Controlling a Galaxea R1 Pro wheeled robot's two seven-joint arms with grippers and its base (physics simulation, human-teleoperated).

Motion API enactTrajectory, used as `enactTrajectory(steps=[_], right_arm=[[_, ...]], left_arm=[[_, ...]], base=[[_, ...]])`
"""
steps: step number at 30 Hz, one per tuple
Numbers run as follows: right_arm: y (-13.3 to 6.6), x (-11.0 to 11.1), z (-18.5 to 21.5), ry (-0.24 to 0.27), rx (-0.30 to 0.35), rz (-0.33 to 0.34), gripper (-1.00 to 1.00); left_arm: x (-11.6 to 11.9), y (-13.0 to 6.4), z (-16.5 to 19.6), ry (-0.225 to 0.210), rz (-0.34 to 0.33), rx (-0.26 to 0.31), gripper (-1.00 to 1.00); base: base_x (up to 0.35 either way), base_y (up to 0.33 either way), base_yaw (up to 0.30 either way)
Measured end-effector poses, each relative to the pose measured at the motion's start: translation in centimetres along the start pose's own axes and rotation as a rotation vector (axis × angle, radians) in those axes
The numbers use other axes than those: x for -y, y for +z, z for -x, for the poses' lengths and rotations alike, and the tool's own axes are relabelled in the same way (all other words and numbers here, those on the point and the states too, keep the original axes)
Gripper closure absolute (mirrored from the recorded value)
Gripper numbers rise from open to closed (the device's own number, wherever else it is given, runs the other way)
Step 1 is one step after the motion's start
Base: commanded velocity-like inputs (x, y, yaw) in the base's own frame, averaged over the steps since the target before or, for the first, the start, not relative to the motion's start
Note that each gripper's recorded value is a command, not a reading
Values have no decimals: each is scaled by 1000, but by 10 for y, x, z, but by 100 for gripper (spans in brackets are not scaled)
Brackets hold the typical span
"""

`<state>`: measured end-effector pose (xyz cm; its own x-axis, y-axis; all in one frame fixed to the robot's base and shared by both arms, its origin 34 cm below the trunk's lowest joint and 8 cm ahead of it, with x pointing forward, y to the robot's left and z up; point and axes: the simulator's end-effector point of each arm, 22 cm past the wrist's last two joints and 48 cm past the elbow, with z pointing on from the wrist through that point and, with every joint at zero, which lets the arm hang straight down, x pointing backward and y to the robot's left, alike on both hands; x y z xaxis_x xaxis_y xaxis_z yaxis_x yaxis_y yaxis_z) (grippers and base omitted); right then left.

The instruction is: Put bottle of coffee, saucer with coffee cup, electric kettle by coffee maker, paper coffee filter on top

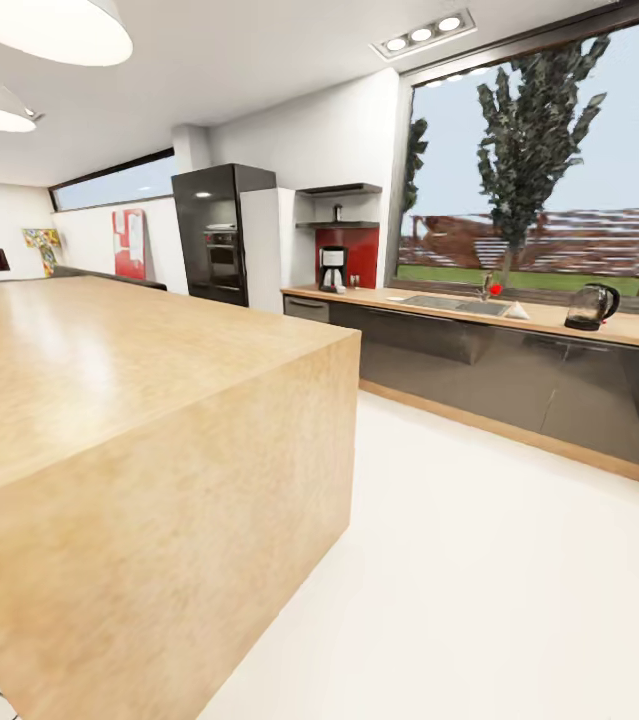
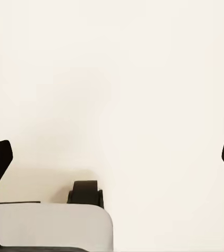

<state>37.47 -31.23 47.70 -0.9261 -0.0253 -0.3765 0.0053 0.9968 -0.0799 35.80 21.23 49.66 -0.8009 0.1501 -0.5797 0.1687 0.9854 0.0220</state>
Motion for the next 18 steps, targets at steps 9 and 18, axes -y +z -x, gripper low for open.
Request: enactTrajectory(steps=[9, 18], right_arm=[[0, 0, 2, 0, 4, 0, -100], [-1, 0, -8, -1, -14, 0, -100]], left_arm=[[0, 0, 1, 2, -1, 3, -100], [1, 0, 1, 4, -2, 3, -100]], base=[[79, -1, -184], [290, -25, -22]])
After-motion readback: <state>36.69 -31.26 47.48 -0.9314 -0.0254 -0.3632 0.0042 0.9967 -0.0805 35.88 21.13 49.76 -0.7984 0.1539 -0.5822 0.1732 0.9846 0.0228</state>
